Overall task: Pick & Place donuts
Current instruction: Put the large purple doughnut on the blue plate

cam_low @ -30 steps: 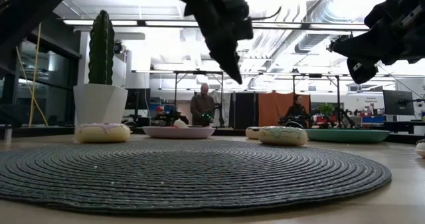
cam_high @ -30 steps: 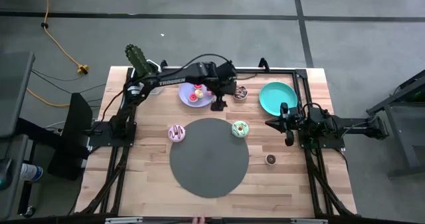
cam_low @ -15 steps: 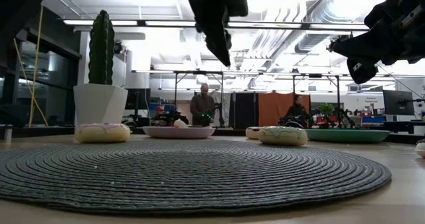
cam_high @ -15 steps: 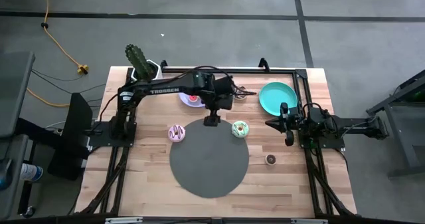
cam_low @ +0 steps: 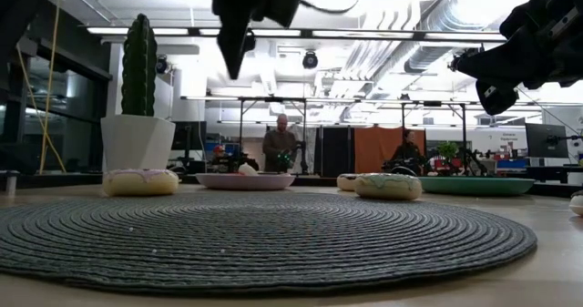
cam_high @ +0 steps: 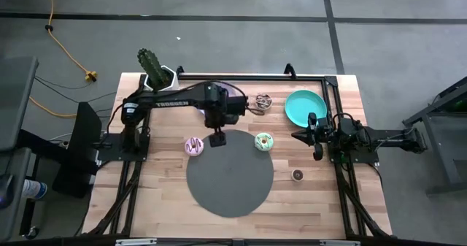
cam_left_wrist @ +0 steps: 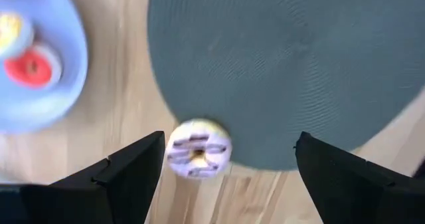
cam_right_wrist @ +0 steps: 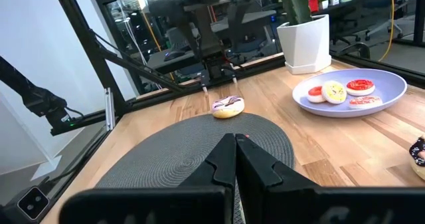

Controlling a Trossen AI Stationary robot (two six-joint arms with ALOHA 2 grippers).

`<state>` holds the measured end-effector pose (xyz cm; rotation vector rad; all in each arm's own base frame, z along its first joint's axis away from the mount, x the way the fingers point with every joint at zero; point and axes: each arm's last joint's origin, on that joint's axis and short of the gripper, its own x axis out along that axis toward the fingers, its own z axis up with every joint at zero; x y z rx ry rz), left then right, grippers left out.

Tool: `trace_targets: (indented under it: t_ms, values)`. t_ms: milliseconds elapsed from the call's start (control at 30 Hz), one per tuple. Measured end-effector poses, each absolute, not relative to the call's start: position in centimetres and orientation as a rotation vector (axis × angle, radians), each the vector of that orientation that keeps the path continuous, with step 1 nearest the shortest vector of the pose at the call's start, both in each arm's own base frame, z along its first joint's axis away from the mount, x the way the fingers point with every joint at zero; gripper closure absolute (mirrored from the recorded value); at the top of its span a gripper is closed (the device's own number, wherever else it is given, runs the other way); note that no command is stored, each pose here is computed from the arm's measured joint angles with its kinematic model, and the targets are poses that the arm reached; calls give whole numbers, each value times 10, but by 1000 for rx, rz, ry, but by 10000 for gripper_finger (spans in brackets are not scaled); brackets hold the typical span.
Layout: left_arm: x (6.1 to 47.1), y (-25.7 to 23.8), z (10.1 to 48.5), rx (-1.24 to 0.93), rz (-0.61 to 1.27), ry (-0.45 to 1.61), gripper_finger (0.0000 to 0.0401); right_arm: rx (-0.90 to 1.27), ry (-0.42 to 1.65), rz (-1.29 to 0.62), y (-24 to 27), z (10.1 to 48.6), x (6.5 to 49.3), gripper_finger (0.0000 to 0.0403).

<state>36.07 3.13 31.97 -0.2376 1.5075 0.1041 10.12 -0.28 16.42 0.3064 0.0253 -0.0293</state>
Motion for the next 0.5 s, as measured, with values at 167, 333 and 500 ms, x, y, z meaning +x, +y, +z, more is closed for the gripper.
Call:
trace_targets:
  t_ms: [167, 333, 500]
  values:
    - [347, 20, 311, -220, 196, 1543, 73, 307, 25, -29, -3, 164, 101, 402]
    - [323, 9, 293, -180, 271, 1500, 73, 307, 25, -29, -3, 164, 101, 402]
    - [295, 5, 272, -217, 309, 1490, 73, 306, 27, -30, -3, 164, 101, 402]
